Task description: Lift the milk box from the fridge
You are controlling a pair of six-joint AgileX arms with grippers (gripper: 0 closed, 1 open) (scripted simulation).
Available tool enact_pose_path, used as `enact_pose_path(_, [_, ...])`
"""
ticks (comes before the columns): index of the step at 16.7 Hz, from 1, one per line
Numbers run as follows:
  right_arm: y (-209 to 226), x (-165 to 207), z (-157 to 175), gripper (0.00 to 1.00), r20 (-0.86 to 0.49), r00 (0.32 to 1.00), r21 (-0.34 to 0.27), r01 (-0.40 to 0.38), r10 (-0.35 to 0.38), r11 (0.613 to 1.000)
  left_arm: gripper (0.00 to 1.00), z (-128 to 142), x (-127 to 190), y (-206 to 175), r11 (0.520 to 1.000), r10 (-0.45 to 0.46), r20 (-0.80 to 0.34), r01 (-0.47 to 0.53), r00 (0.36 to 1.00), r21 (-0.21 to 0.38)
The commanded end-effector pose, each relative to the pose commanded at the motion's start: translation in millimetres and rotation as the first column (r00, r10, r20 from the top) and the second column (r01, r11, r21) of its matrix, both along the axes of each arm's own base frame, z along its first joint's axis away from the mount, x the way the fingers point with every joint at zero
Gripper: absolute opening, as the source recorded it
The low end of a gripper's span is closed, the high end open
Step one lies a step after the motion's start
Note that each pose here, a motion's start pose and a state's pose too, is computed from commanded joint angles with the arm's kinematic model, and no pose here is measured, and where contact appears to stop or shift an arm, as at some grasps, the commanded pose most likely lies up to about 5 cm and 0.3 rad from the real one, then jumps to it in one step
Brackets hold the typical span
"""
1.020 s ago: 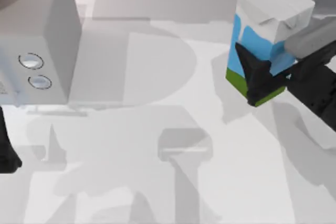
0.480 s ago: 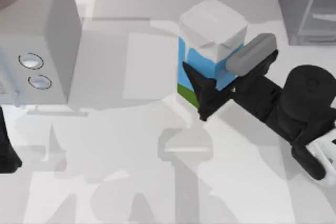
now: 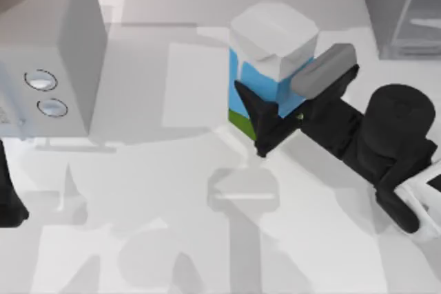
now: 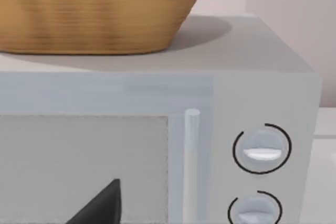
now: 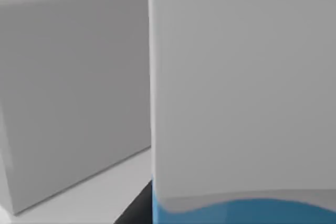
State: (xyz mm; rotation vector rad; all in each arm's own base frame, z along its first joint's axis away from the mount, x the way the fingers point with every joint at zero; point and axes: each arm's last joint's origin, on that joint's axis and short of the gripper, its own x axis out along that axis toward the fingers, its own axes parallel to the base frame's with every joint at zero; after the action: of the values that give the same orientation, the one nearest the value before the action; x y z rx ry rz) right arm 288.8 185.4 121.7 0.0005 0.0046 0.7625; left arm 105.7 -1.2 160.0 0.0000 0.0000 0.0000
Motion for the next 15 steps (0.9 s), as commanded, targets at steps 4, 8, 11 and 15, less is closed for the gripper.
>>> enact_pose_path(4, [17.3,17.3,-15.2,0.00,0.002,1.000,0.001,-0.002,0.002,1.000,1.00,0.0,0.0,0.0,1.000,0.000,0.000,0.000,1.000,0.000])
enact_pose_path(8, [32.0,31.9,-30.1,0.00,0.004,1.000,0.001,0.000,0.000,1.000,1.00,0.0,0.0,0.0,1.000,0.000,0.000,0.000,1.000,0.000])
enact_pose_path(11, [33.7,33.7,-31.7,0.00,0.006,1.000,0.001,0.000,0.000,1.000,1.00,0.0,0.0,0.0,1.000,0.000,0.000,0.000,1.000,0.000])
enact_pose_path(15, [33.7,33.7,-31.7,0.15,0.006,1.000,0.001,0.000,0.000,1.000,1.00,0.0,0.0,0.0,1.000,0.000,0.000,0.000,1.000,0.000])
